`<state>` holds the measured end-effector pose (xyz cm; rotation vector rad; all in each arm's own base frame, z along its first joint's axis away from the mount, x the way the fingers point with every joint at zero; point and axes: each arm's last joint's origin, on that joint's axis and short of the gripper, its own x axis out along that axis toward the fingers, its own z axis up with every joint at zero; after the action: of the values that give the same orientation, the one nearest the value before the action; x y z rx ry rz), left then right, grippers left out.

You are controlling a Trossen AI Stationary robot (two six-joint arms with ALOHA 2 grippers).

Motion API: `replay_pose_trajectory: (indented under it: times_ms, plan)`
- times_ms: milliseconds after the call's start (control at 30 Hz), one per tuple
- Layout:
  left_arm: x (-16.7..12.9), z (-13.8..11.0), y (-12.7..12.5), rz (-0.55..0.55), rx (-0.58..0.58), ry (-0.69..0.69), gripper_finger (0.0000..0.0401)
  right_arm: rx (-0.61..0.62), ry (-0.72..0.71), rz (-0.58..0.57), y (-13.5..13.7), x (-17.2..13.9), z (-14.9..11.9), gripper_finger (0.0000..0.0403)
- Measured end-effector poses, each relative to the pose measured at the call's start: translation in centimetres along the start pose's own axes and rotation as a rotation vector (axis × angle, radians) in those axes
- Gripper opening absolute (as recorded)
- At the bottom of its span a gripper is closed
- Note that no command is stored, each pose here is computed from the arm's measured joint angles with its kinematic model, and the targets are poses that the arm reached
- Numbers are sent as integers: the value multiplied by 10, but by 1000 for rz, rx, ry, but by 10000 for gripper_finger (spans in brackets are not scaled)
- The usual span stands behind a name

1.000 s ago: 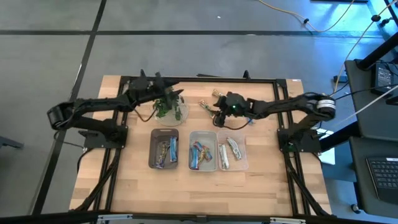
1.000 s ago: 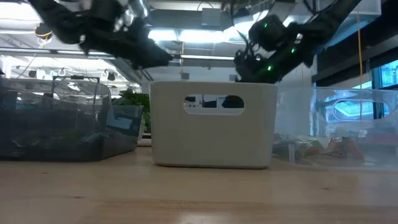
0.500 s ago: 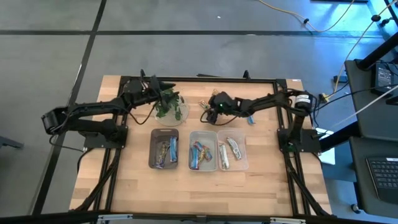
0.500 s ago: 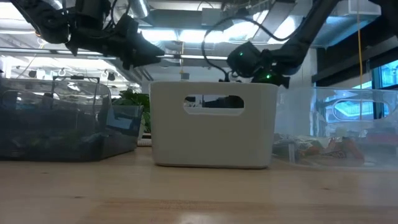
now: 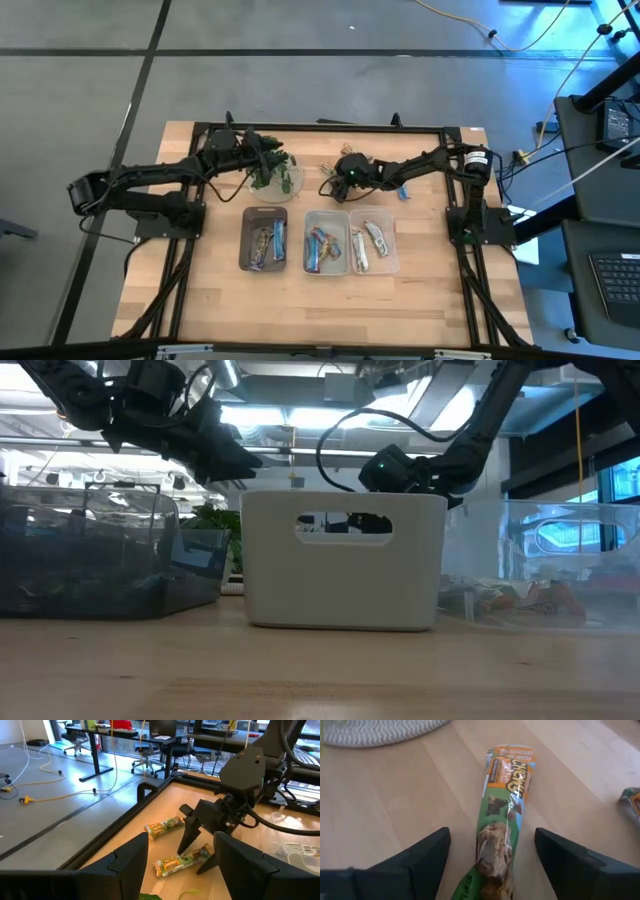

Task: Pick and place Granola Bars by type
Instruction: Put the orange granola bar into the transparent bin

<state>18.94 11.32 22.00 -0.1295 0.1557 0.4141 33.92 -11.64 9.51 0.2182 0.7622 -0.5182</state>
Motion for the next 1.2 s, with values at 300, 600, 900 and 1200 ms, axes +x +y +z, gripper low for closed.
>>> replay_pose_trajectory:
  times_ms: [300,600,900,1200]
  plan:
    - [0,0,0,0,3,-1,217,11,8,-4,0,0,-1,223]
    - [0,0,0,1,3,-1,217,4,15,-11,-1,0,-2,157]
    - [0,0,0,1,3,-2,217,-27,30,-5,-2,-14,3,104]
    - [0,0,0,1,3,-2,217,-38,45,-10,-4,-42,16,72]
